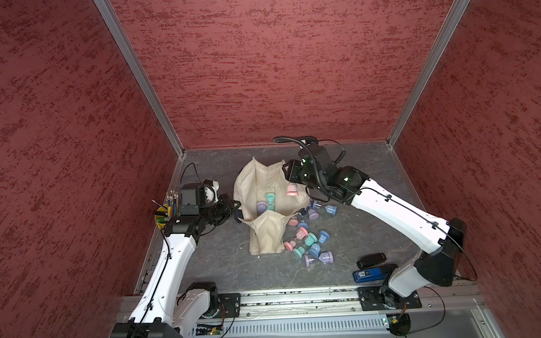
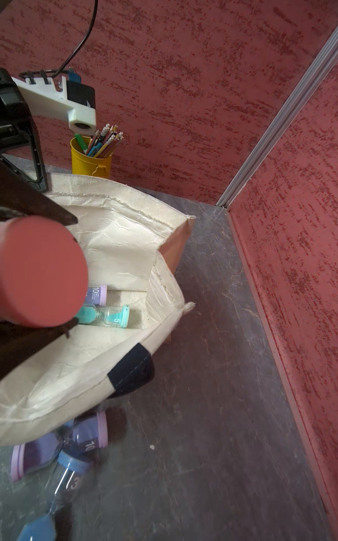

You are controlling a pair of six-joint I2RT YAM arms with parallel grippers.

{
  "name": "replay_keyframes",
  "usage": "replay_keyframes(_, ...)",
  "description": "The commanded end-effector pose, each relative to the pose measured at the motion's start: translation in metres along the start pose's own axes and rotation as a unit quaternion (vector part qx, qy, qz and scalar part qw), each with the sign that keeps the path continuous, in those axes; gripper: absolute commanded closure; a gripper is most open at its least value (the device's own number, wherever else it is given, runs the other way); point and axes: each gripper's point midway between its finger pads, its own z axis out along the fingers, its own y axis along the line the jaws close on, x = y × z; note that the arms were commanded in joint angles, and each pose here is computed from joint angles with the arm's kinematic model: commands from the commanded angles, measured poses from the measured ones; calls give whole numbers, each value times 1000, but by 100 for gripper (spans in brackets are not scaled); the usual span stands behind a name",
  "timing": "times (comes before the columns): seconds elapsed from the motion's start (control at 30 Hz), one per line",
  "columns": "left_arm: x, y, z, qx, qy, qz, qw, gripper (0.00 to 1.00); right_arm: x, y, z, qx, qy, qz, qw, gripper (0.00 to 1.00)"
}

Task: Put the hourglass into the canvas bag
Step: Place the hourglass in the canvas bag.

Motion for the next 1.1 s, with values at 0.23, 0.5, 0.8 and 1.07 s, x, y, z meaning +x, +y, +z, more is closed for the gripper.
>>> replay_keyframes(0.23, -1, -4, -3, 4, 2, 12, 1000, 100, 19, 16, 44, -20, 38, -19, 999, 100)
replay_keyframes(0.5, 0, -7, -5, 8, 3, 17, 1000, 100, 50, -1, 80, 6, 82, -23, 996, 100)
replay_keyframes(0.8, 2, -6, -5, 8, 2, 19, 1000, 100, 76, -9, 101, 14, 109, -24, 994, 100)
replay_keyframes(1.07, 1, -5, -4, 8, 3, 18, 1000, 100, 111, -10, 118, 22, 137, -33, 990, 100)
